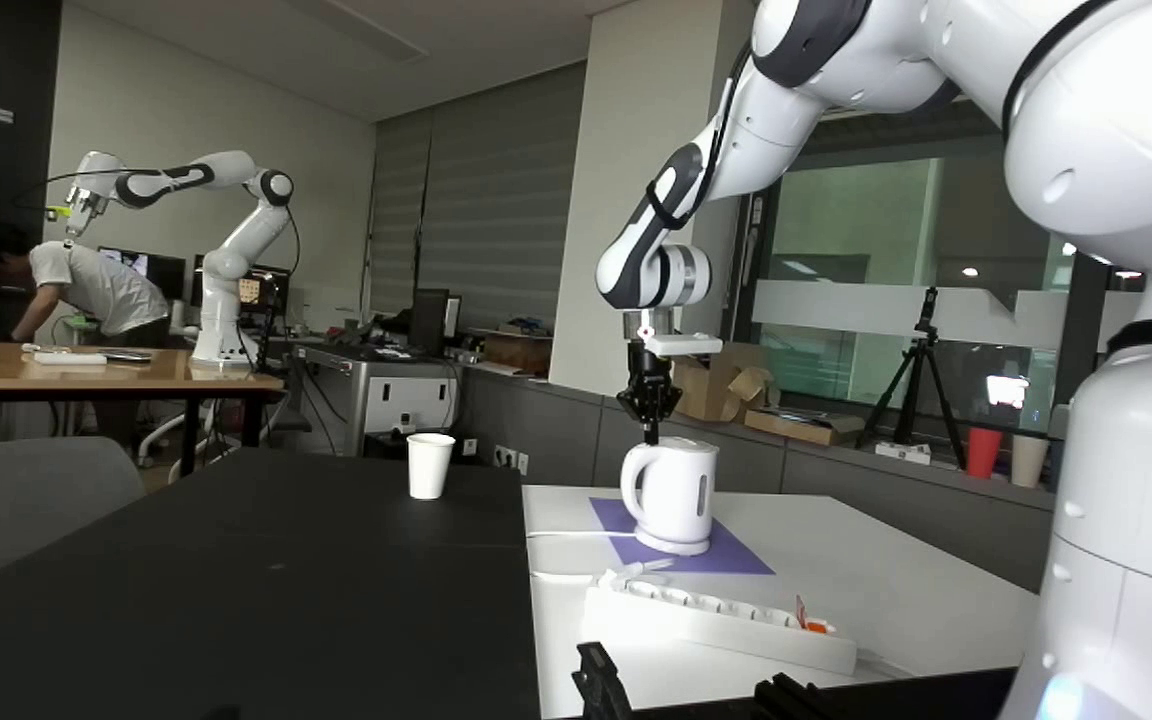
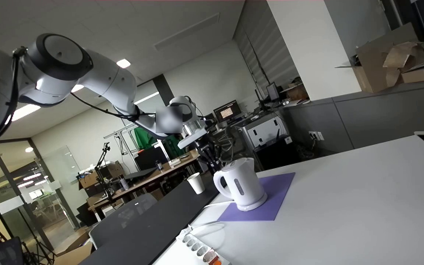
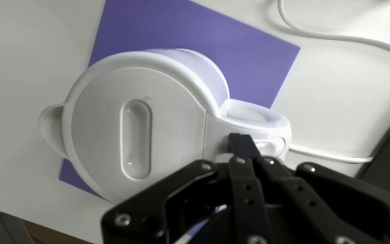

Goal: Press the button on the handle of the kettle

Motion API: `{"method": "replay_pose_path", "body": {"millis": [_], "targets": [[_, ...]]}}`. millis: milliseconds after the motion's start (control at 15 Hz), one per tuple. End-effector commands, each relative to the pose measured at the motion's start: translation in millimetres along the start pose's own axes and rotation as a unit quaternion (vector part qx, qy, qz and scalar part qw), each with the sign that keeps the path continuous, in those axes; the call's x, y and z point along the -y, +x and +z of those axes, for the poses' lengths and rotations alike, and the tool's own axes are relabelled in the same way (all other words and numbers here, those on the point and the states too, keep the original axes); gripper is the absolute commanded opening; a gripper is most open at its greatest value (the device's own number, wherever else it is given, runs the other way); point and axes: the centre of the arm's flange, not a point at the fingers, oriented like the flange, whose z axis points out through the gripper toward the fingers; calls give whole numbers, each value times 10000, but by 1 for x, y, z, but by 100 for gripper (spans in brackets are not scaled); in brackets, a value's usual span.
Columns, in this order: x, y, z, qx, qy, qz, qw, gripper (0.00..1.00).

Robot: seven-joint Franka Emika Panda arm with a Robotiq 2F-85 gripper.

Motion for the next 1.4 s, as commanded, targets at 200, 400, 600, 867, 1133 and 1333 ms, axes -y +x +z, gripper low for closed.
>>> {"method": "replay_pose_path", "body": {"millis": [200,400,600,867,1133,1333], "targets": [[-5,16,-34,-342,13,37,9994,0],[-5,26,-70,-706,-63,60,9975,0],[-8,33,-96,-938,-139,60,9955,0],[-12,34,-108,-1019,-166,101,9946,26],[-17,35,-107,-949,-234,129,9951,46],[-20,35,-105,-901,-252,170,9955,66]]}}
